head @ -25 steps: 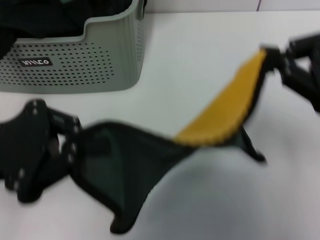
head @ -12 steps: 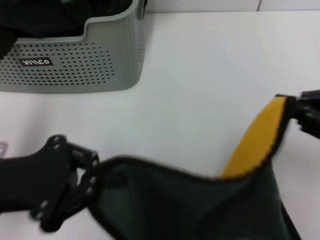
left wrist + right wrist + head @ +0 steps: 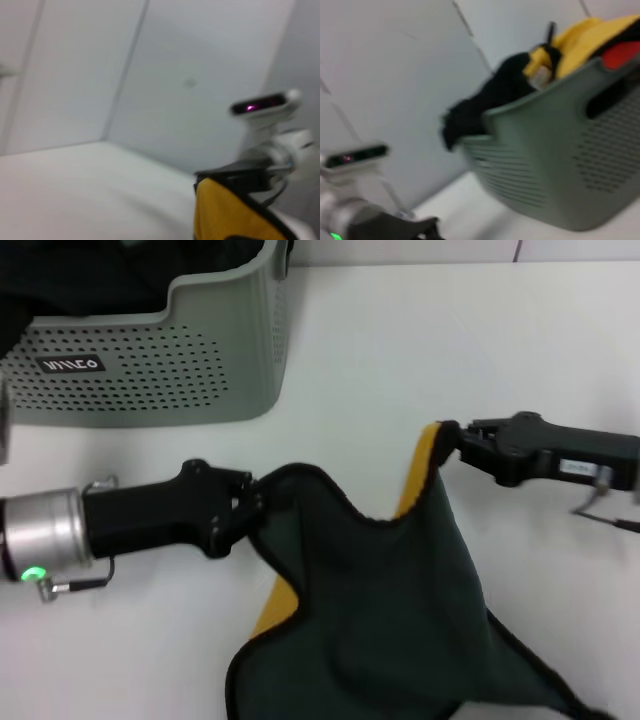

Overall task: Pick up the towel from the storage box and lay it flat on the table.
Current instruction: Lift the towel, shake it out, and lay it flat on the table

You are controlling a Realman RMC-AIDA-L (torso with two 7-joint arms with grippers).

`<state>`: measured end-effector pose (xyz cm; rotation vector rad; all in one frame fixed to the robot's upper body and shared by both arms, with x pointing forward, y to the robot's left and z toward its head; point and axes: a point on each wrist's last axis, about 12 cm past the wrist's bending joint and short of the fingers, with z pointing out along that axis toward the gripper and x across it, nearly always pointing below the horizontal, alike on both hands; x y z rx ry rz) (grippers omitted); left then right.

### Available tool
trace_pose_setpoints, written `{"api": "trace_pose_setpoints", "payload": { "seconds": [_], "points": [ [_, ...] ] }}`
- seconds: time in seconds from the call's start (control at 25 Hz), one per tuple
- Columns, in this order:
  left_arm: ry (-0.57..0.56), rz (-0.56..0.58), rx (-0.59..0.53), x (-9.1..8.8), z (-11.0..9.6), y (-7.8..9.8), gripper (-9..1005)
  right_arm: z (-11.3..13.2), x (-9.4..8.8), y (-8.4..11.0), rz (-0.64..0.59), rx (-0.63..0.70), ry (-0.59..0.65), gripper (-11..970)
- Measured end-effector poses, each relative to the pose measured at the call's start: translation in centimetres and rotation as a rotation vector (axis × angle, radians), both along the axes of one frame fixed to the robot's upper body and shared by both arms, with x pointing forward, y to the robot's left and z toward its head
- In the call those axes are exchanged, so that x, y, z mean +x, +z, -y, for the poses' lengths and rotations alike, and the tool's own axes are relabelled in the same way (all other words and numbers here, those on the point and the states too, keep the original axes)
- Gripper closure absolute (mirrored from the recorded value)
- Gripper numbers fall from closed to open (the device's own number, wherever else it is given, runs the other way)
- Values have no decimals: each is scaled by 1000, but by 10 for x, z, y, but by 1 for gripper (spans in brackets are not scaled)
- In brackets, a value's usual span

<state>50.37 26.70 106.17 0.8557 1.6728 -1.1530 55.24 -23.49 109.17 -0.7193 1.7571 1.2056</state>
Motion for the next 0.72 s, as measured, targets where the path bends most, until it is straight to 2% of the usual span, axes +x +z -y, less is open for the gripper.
{"api": "trace_pose_setpoints", "payload": {
  "seconds": [0.28,0.52,0.72],
  "points": [
    [126,19,133,22,-5,-6,966,-19,31,-9,36,-170,-110,919],
    [208,38,193,33,-8,-8,965,-27,45,-12,63,-270,-152,917],
    [259,54,239,40,-12,-8,964,-30,53,-9,78,-291,-180,914]
  ]
}}
